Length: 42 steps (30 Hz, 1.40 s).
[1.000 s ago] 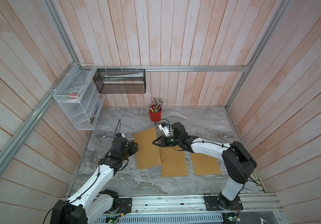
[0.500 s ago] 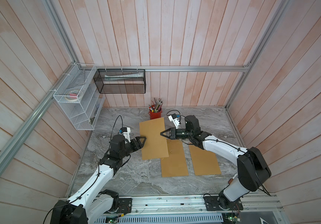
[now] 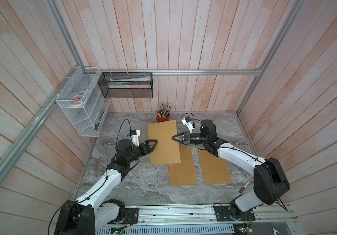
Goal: Open the file bag
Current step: Pick up the file bag from the center of the board.
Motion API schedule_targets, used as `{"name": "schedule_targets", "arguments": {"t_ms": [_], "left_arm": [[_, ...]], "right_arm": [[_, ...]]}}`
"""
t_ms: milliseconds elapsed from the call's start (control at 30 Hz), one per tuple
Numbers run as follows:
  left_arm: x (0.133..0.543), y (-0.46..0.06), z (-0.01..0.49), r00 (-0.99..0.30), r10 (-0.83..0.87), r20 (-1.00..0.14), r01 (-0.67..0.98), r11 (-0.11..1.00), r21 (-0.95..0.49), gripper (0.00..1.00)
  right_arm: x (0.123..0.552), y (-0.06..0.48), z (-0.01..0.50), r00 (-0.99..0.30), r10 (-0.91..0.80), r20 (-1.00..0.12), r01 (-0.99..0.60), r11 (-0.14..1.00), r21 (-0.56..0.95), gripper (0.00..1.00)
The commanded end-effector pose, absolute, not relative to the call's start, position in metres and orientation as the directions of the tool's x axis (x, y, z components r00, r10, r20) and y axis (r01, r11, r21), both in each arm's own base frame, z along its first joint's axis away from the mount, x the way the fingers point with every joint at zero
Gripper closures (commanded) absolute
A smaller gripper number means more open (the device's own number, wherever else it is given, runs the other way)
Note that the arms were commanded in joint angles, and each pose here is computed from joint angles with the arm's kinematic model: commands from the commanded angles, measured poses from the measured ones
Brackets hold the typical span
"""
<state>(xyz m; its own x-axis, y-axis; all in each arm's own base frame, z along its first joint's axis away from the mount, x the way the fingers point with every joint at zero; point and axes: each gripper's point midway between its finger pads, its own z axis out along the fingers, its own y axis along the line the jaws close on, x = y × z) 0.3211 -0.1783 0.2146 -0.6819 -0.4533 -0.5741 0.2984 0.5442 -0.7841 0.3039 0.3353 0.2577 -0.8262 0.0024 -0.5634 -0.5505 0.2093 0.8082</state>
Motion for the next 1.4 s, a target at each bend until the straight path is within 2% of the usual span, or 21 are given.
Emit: {"name": "schedule_targets", "arguments": {"t_ms": [0, 367, 767, 1100, 1367], "left_arm": [[0.322, -0.184, 0.235, -0.661, -0.454, -0.598, 0.371, 0.495, -0.786, 0.22], [0.318, -0.189, 0.248, -0.648, -0.442, -0.621, 0.43, 0.461, -0.777, 0.55], [0.32, -0.188, 0.25, -0.633, -0.45, -0.63, 0.434, 0.467, -0.77, 0.98], [0.329, -0.17, 0.25, -0.549, -0.523, -0.653, 0.398, 0.523, -0.754, 1.0], [0.341, -0.157, 0.254, -0.496, -0.544, -0.677, 0.374, 0.57, -0.732, 1.0]], "right_arm": [[0.299, 0.335, 0.277, -0.801, 0.005, -0.599, -0.591, 0.157, 0.791, 1.0], [0.309, 0.338, 0.27, -0.81, 0.018, -0.586, -0.577, 0.16, 0.801, 1.0], [0.31, 0.341, 0.268, -0.821, 0.022, -0.571, -0.563, 0.14, 0.815, 1.0], [0.294, 0.335, 0.263, -0.839, 0.021, -0.544, -0.537, 0.131, 0.833, 0.8], [0.267, 0.341, 0.245, -0.856, -0.016, -0.517, -0.514, 0.135, 0.847, 0.76]]}}
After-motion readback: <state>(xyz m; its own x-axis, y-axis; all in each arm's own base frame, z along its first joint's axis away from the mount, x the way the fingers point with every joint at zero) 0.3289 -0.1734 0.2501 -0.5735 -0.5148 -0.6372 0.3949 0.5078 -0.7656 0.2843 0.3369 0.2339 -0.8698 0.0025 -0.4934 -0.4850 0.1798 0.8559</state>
